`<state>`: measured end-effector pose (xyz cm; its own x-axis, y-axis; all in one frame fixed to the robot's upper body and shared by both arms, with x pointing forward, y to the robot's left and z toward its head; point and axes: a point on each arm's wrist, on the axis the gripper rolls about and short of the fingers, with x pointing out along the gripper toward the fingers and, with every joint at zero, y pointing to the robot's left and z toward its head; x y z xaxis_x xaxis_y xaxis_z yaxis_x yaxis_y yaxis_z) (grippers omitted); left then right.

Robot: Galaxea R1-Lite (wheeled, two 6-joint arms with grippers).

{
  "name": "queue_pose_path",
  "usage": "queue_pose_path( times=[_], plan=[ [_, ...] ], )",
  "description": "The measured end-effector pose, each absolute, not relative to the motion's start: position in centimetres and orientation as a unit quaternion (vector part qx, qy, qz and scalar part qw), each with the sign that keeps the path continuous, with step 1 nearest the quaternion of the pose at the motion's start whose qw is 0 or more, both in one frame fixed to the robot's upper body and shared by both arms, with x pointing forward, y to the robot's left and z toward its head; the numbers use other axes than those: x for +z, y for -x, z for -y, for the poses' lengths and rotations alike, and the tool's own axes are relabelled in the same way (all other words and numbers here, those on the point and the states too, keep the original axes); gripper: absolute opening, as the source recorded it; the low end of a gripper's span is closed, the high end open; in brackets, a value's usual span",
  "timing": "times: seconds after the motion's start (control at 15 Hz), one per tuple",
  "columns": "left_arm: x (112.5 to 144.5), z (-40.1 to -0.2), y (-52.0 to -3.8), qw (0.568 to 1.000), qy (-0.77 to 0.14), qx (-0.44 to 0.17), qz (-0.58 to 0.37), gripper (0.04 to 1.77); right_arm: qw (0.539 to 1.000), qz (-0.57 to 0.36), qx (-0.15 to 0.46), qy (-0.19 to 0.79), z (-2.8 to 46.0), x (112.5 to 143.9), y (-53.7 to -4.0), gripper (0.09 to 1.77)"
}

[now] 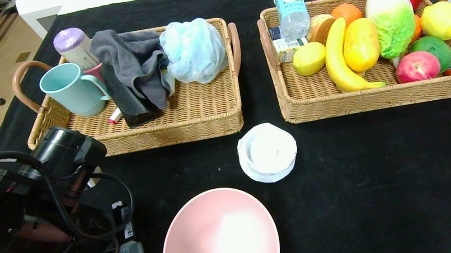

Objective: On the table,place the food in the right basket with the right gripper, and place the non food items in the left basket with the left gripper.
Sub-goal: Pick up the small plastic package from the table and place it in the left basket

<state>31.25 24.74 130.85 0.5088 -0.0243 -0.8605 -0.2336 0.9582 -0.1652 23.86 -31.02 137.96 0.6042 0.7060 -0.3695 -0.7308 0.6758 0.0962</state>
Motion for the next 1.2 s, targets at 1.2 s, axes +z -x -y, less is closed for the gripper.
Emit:
queue_pose_path(
  times=[1.2],
  plan=[
    [139.4, -25.5, -29.6, 0.921, 0.128, -0.006, -0.367, 0.65, 0.895, -0.192, 0.401, 0.032, 31.0, 138.0, -23.8, 1.71]
  ],
)
